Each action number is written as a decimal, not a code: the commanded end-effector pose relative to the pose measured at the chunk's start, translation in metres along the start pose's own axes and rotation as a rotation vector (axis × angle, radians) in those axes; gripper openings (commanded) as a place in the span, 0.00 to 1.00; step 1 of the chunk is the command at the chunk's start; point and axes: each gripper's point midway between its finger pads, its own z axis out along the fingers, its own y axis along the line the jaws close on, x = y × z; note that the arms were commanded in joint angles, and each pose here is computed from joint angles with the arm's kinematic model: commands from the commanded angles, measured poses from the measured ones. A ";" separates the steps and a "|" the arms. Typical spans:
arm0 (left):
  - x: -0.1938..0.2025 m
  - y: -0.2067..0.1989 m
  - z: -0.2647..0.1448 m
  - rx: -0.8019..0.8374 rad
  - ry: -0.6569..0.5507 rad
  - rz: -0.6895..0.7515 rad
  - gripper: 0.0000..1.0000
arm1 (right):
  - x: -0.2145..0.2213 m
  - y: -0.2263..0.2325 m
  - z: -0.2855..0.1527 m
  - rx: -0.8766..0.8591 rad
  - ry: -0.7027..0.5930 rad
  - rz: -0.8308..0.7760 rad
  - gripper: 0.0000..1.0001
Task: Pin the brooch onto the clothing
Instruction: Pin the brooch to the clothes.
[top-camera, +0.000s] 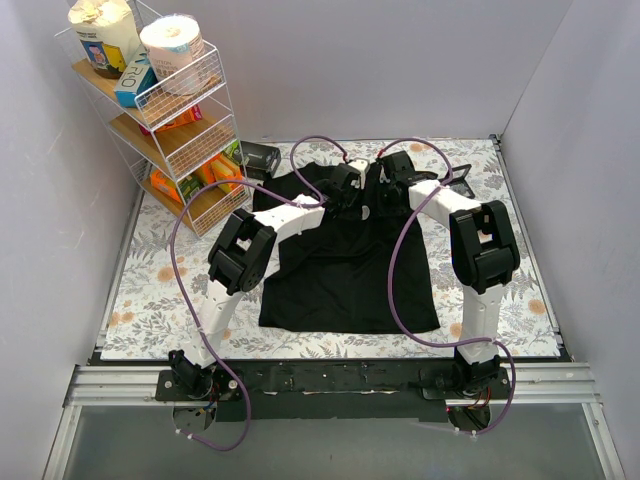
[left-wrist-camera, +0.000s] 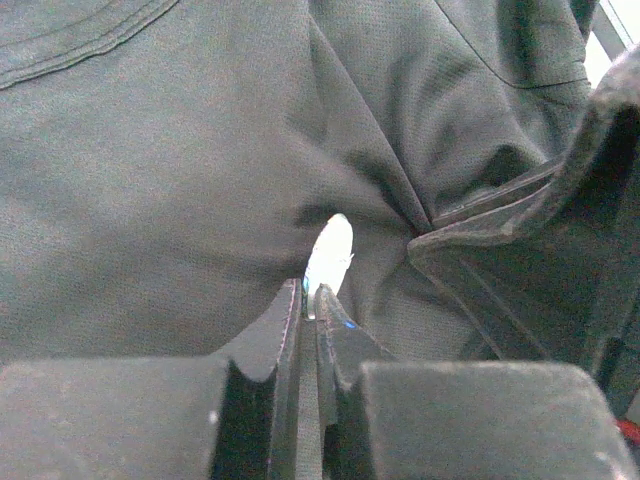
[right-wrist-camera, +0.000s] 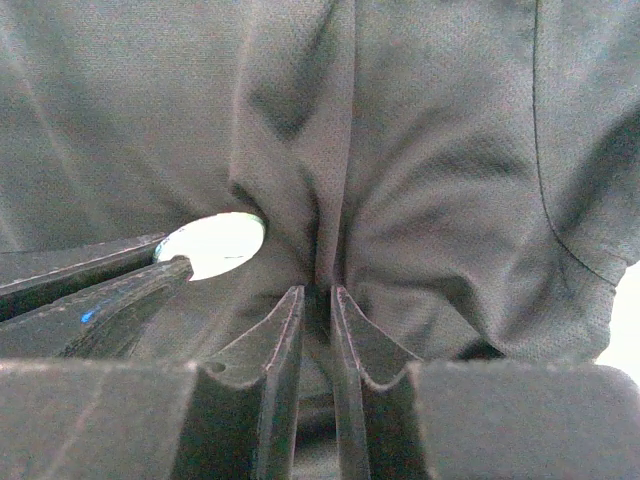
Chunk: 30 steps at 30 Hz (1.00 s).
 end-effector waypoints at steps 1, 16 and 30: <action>-0.023 -0.003 -0.006 -0.017 -0.052 0.041 0.00 | -0.019 -0.007 -0.012 0.026 -0.069 0.002 0.24; -0.016 -0.011 0.005 -0.008 -0.018 0.082 0.00 | -0.029 0.005 -0.019 -0.048 -0.144 -0.019 0.01; -0.005 -0.013 0.010 0.008 0.009 0.094 0.00 | -0.033 0.024 -0.024 -0.177 -0.226 0.025 0.01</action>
